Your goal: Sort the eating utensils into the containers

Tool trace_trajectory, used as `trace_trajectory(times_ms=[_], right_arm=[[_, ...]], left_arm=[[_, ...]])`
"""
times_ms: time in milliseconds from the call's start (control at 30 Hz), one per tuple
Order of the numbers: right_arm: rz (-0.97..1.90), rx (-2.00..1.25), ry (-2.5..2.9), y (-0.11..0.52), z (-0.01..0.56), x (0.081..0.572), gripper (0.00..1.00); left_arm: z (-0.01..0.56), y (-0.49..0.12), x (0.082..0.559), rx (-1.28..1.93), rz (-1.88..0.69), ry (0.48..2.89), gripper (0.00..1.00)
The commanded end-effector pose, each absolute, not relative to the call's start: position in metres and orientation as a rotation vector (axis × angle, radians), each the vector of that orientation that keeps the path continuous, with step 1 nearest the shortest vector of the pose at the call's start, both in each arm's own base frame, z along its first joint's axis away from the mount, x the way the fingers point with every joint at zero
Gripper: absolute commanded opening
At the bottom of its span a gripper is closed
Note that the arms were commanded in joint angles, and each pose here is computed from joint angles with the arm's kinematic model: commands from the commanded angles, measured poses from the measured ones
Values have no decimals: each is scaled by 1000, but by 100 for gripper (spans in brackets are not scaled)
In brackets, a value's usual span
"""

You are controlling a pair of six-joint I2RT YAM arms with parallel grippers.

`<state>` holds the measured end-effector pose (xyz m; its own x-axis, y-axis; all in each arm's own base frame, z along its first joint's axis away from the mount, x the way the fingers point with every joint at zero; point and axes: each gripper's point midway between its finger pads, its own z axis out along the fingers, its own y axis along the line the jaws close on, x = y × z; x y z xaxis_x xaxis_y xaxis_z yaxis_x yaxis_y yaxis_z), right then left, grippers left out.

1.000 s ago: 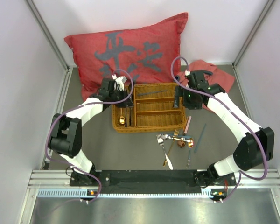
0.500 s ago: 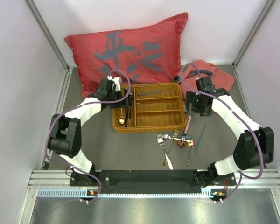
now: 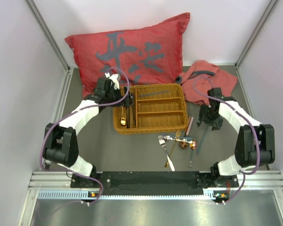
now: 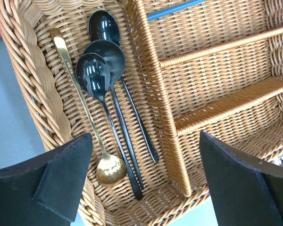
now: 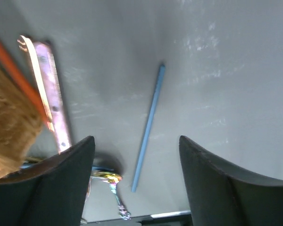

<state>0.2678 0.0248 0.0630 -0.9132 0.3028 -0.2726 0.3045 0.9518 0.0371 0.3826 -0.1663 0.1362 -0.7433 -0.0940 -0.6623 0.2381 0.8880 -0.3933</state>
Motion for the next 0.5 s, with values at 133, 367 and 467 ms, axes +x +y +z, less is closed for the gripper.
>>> trace_trajectory(times_ms=[133,367,467], right_arm=[[-52,474,2912,21,26,260,41],[-53,489,2981,18,2,251,26],[25,482,2995,23,-6,251,3]], left_arm=[[172,-169,384,143,-636,2239,98],[176,-167,379,141,-635,2229,98],[181,-167,378,129,-640,2211,98]])
